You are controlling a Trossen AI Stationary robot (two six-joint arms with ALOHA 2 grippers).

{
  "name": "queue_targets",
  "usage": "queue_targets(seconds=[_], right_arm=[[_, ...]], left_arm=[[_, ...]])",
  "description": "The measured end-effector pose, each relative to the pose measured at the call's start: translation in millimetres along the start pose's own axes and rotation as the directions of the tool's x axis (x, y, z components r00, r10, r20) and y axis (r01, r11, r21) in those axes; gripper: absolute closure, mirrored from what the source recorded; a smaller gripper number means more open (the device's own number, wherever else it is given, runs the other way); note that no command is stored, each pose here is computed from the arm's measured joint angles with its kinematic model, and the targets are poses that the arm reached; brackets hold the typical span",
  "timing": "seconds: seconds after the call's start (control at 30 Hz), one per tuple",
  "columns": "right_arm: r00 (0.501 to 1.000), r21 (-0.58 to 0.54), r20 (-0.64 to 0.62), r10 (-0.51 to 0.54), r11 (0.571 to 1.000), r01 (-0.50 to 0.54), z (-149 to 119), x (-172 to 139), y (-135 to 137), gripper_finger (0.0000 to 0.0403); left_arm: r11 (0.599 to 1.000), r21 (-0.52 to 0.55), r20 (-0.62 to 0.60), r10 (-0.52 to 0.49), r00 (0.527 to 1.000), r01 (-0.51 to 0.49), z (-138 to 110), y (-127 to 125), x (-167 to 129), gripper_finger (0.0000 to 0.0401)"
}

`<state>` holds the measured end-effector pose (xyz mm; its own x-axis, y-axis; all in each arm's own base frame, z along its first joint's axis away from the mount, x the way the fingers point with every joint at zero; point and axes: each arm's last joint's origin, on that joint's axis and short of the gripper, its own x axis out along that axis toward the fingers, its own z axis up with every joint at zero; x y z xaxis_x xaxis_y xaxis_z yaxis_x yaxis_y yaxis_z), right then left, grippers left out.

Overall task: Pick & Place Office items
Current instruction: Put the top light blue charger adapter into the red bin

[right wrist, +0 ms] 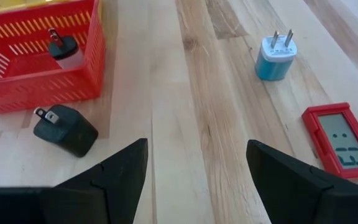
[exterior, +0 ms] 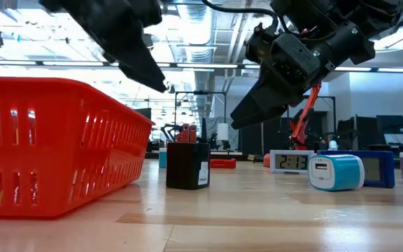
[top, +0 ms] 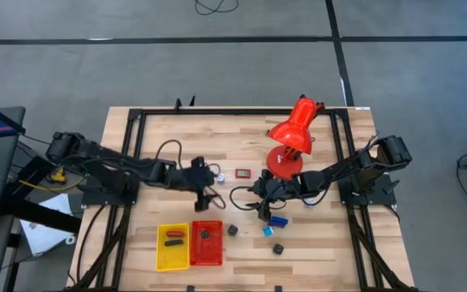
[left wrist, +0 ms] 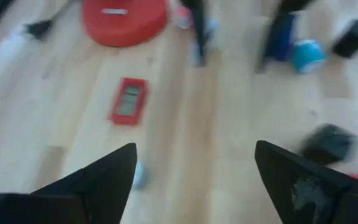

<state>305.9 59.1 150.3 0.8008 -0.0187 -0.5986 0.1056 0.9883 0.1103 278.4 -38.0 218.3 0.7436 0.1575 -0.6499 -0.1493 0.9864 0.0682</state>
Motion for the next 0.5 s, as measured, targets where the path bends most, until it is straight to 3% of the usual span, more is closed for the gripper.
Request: queue_targets(seconds=[0.13, 0.27, 0.5], right_arm=[[1.000, 0.004, 0.016, 0.002, 1.000, -0.002, 2, 0, 0, 0.0137], [1.000, -0.013, 0.016, -0.003, 1.000, 0.003, 2, 0, -2, 0.0137], [1.000, -0.014, 0.015, -0.008, 1.000, 0.008, 2, 1, -4, 0.0137]], left_arm=[[0.999, 0.026, -0.015, 0.032, 0.999, -0.032, 0, 17, 17, 0.0066], [0.999, 0.039, -0.084, -0.022, 0.996, 0.025, -8, 30, 40, 0.0068], [0.987, 0.162, -0.134, 0.008, 0.991, 0.014, -20, 44, 69, 0.0083]])
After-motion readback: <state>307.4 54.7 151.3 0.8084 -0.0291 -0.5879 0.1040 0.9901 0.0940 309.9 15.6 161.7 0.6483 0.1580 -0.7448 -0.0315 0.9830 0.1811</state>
